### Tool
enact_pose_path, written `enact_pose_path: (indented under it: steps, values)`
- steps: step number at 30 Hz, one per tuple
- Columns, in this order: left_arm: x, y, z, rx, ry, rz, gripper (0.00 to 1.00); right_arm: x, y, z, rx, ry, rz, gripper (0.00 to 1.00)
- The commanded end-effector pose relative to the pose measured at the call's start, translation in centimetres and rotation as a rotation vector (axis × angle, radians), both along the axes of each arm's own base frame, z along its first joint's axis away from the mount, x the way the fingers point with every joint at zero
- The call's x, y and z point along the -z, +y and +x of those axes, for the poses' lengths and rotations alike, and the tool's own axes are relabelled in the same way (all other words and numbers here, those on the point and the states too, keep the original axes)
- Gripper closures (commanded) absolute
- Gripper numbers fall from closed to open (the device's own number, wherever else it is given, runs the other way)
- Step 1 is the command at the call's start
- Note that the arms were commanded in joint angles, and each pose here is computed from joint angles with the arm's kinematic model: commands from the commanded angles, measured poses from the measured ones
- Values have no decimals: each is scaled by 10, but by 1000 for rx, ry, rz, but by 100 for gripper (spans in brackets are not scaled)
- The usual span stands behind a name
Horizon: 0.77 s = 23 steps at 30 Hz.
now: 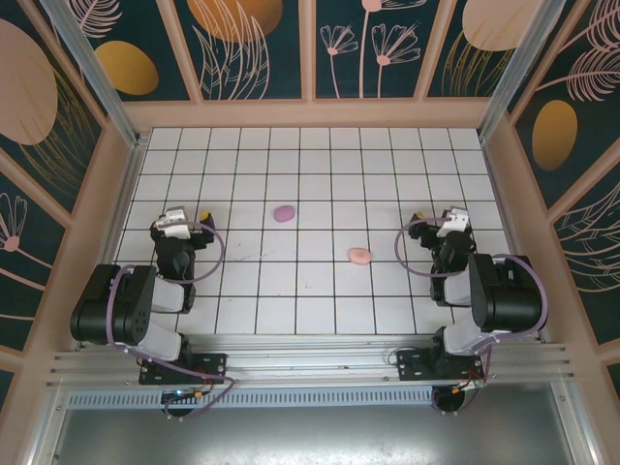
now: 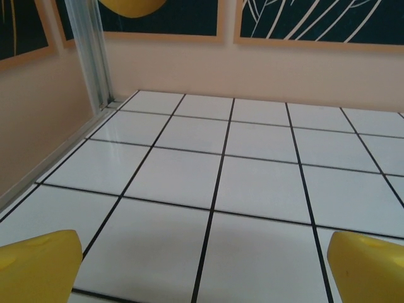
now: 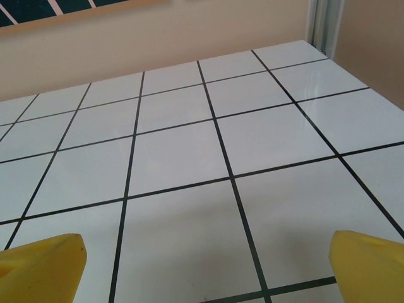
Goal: Insert wireless bluetooth earbuds into charging case
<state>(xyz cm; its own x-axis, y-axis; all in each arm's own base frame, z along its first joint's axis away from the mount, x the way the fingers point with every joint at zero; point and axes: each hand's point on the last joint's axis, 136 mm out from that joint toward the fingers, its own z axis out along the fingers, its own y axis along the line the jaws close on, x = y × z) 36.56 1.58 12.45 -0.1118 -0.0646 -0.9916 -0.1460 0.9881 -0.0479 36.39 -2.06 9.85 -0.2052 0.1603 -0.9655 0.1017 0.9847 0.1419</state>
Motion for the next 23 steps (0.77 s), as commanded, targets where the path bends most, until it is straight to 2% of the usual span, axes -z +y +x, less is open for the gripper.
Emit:
enact_pose_path:
  steps: [1,23]
  values:
    - [-11,1,11,12,-24,3,1,-24,2,11,-11,-84,-20,1]
    - [-12,1,10,10,-31,3,1,-23,6,13,-27,-76,-35,1]
